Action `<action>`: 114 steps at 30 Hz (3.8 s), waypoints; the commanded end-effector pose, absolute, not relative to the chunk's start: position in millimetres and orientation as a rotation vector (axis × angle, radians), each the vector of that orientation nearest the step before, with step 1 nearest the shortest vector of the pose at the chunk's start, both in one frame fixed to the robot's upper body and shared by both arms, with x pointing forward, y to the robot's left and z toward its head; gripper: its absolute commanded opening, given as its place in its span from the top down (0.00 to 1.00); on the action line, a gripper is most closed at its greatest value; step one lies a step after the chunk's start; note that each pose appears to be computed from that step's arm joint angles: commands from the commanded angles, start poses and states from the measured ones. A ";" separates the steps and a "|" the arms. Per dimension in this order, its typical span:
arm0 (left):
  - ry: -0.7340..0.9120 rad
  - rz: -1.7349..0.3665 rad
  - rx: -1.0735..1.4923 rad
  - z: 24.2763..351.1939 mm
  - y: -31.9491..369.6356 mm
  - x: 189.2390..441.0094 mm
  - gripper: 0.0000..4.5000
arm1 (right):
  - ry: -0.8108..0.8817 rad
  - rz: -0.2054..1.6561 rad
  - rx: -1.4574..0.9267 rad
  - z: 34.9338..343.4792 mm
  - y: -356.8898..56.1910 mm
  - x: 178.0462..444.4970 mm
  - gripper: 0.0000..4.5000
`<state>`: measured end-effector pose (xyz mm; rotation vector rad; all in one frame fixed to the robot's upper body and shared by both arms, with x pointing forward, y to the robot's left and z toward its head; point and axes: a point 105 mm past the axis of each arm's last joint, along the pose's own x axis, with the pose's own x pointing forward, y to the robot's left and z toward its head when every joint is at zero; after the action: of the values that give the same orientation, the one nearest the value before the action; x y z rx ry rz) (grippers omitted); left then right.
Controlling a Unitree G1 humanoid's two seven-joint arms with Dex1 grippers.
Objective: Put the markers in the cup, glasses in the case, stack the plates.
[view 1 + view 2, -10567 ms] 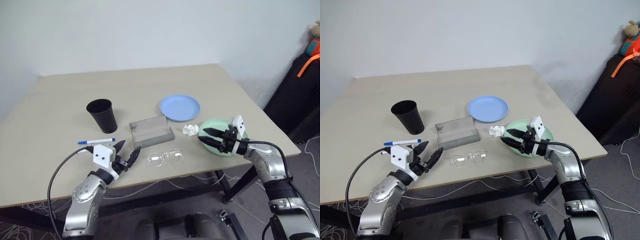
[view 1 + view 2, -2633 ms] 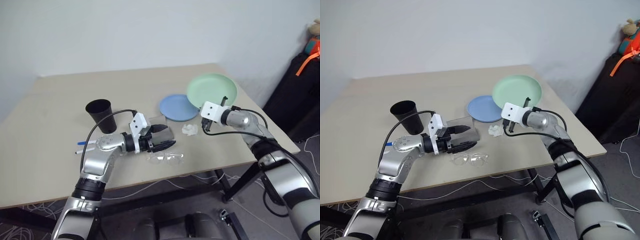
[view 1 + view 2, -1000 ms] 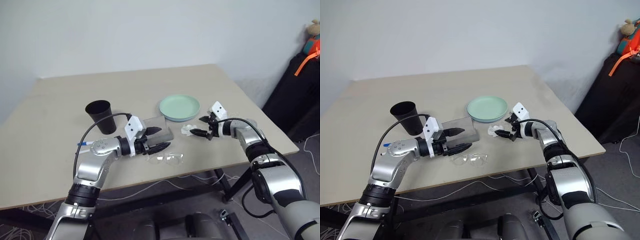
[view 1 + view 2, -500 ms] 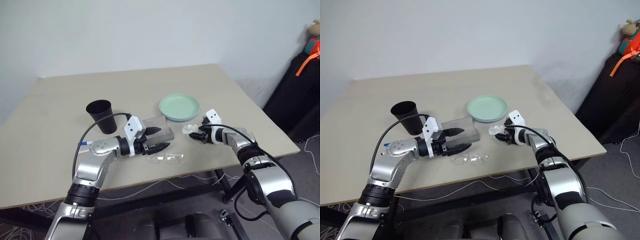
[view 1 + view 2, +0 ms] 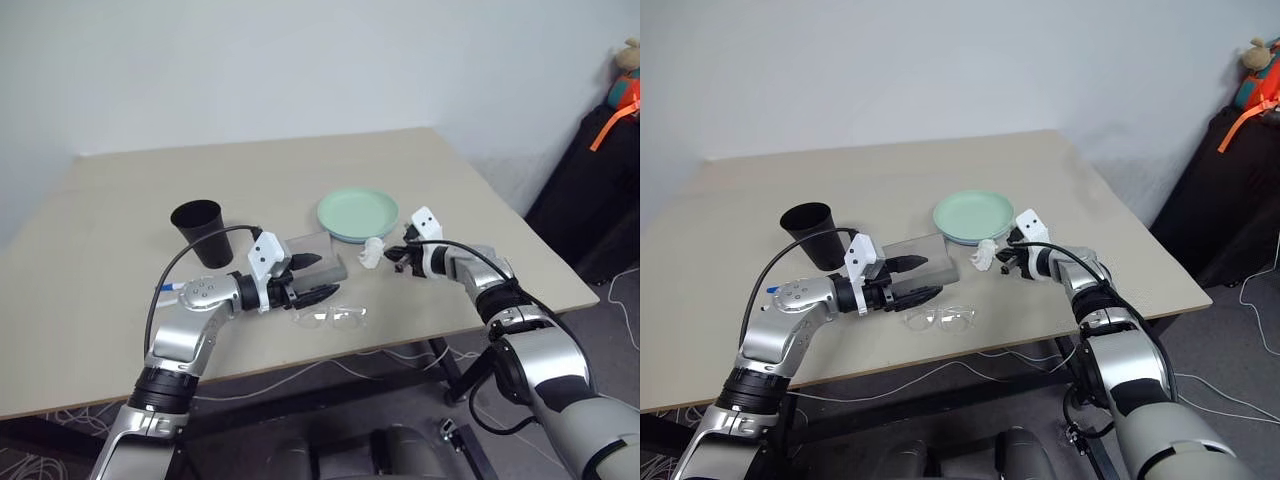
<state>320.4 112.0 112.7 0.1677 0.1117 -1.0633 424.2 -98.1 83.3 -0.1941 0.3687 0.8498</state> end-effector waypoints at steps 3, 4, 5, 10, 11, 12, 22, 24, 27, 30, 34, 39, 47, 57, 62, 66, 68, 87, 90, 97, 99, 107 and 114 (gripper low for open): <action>0.051 -1.048 0.199 128.6 115.5 323.1 0.17 | 0.227 0.843 -0.246 128.8 -98.4 438.1 1.00; 0.051 -1.047 0.200 128.7 115.7 323.1 0.17 | 0.233 0.840 -0.240 128.4 -99.4 438.3 1.00; 0.051 -1.047 0.200 128.8 115.9 322.9 0.17 | 0.242 0.839 -0.232 127.5 -100.6 438.1 0.96; 0.056 -1.047 0.203 127.8 116.8 322.0 0.17 | 0.266 0.823 -0.153 123.6 -99.6 437.9 0.65; 0.057 -1.048 0.204 127.7 116.7 322.0 0.17 | 0.280 0.817 -0.125 121.3 -98.2 437.9 0.58; 0.058 -1.049 0.204 127.5 116.6 321.8 0.17 | 0.296 0.810 -0.097 118.2 -96.8 437.5 0.58; 0.068 -1.066 0.214 125.8 114.5 321.7 0.17 | 0.422 0.733 -0.063 77.9 -90.8 432.1 0.58; 0.068 -1.067 0.215 125.7 114.1 321.5 0.17 | 0.434 0.720 -0.080 72.5 -91.0 431.4 0.58; 0.070 -1.068 0.217 125.2 113.5 321.2 0.17 | 0.446 0.714 -0.105 66.3 -91.0 429.9 0.58; 0.071 -1.066 0.217 124.5 113.8 320.5 0.17 | 0.452 0.716 -0.123 63.1 -91.4 428.9 0.58; 0.074 -1.064 0.215 123.3 114.0 319.8 0.17 | 0.452 0.722 -0.197 56.8 -93.7 426.7 0.58; 0.074 -1.062 0.216 123.2 113.8 320.5 0.17 | 0.441 0.729 -0.225 55.7 -93.6 426.2 0.93; 0.078 -1.059 0.221 122.6 115.2 319.8 0.17 | 0.397 0.735 -0.244 64.1 -94.5 429.1 0.99; 0.082 -1.053 0.226 122.3 118.7 319.4 0.17 | 0.192 0.810 -0.200 130.8 -91.2 441.4 0.99; 0.084 -1.065 0.228 122.0 116.4 320.8 0.17 | 0.100 0.826 -0.208 163.6 -80.9 447.7 0.99; 0.083 -1.074 0.229 122.0 113.6 321.8 0.17 | 0.089 0.775 -0.216 170.1 -69.3 455.8 0.99; 0.082 -1.077 0.229 121.7 112.1 321.9 0.17 | 0.097 0.737 -0.225 168.9 -65.3 459.5 0.99; 0.096 -1.044 0.275 121.3 124.1 321.3 0.17 | 0.040 0.734 -0.240 154.6 -70.5 455.3 0.36; 0.141 -1.085 0.338 120.7 131.4 324.1 0.17 | 0.039 0.854 -0.278 138.2 -76.4 439.9 0.36; 0.259 -1.302 0.482 127.4 136.7 325.6 0.17 | 0.039 1.057 -0.306 106.8 -91.0 398.9 0.36; 0.303 -1.379 0.524 127.2 135.0 325.9 0.17 | 0.045 1.110 -0.265 101.9 -93.8 385.2 0.36; 0.433 -1.602 0.641 115.5 115.0 327.5 0.17 | 0.052 1.232 -0.148 99.7 -92.1 341.9 0.36; 0.492 -1.673 0.731 98.1 100.6 331.0 0.17 | 0.044 1.170 -0.122 98.9 -91.2 338.1 0.36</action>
<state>325.2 101.8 89.0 0.6680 0.5174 -1.6759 336.3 -91.7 84.3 -0.1203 0.1030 1.1814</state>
